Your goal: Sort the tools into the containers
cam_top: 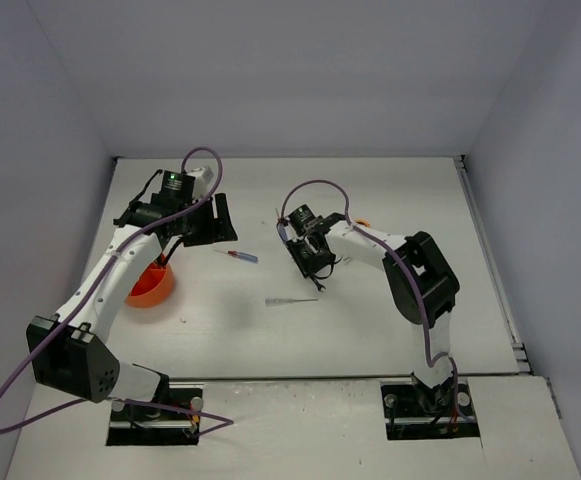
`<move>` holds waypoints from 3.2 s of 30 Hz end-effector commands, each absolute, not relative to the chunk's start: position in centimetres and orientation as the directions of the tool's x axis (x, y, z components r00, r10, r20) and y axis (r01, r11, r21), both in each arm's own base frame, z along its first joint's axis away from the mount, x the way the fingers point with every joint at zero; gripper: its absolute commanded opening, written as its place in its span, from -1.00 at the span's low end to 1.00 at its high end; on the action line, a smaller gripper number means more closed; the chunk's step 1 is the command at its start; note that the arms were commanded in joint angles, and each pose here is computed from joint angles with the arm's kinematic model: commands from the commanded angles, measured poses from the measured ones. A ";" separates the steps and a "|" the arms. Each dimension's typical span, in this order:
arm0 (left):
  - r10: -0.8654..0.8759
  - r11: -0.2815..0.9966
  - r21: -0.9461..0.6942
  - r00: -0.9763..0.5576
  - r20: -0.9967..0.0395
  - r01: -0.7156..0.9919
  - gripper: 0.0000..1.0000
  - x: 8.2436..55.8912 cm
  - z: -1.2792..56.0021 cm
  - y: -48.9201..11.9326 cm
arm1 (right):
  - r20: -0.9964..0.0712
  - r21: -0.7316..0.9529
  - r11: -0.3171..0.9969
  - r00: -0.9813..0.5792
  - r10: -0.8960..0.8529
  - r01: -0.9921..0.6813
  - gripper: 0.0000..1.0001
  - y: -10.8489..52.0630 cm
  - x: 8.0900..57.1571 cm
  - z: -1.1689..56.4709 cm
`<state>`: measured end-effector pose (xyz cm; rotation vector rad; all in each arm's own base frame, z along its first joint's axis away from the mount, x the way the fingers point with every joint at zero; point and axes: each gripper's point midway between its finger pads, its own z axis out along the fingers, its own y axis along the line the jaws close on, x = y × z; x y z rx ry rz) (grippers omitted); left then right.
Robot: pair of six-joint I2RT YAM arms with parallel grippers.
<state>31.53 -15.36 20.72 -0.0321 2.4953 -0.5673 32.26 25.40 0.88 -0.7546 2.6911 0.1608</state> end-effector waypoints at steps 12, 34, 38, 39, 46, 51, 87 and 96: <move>-0.150 0.892 -0.428 -0.799 -0.583 0.144 0.20 32.2 22.9 -16.3 | -0.169 0.007 0.845 -0.833 -0.526 -0.535 -1.00 24.0 29.5 -2.8; -0.280 0.764 -0.614 -0.757 -0.591 0.197 0.20 33.9 26.1 -20.2 | -0.578 0.054 0.765 -0.645 -0.500 -0.642 -1.00 30.1 33.4 12.1; -0.329 0.754 -0.629 -0.722 -0.609 0.187 0.20 34.3 26.9 -20.0 | -0.621 0.065 0.758 -0.621 -0.478 -0.649 -1.00 30.6 33.6 13.9; -0.344 0.746 -0.637 -0.707 -0.618 0.194 0.20 34.5 27.4 -20.0 | -0.636 0.069 0.756 -0.612 -0.470 -0.651 -1.00 30.8 33.6 14.5; -0.369 0.710 -0.666 -0.684 -0.629 0.230 0.20 35.1 28.7 -21.1 | -0.727 0.122 0.705 -0.546 -0.415 -0.698 -1.00 32.7 33.0 18.1; -0.359 0.687 -0.679 -0.693 -0.625 0.257 0.20 35.1 28.7 -22.7 | -0.780 0.155 0.661 -0.502 -0.374 -0.734 -1.00 34.1 32.6 20.5; -0.401 0.643 -0.726 -0.701 -0.590 0.244 -0.33 35.0 28.7 -24.8 | -0.871 0.262 0.556 -0.442 -0.217 -0.789 -1.00 36.7 30.3 26.5; -0.395 0.667 -0.707 -0.692 -0.604 0.236 -0.93 34.6 28.0 -24.1 | -0.873 0.267 0.563 -0.443 -0.202 -0.782 -1.00 36.5 30.0 26.5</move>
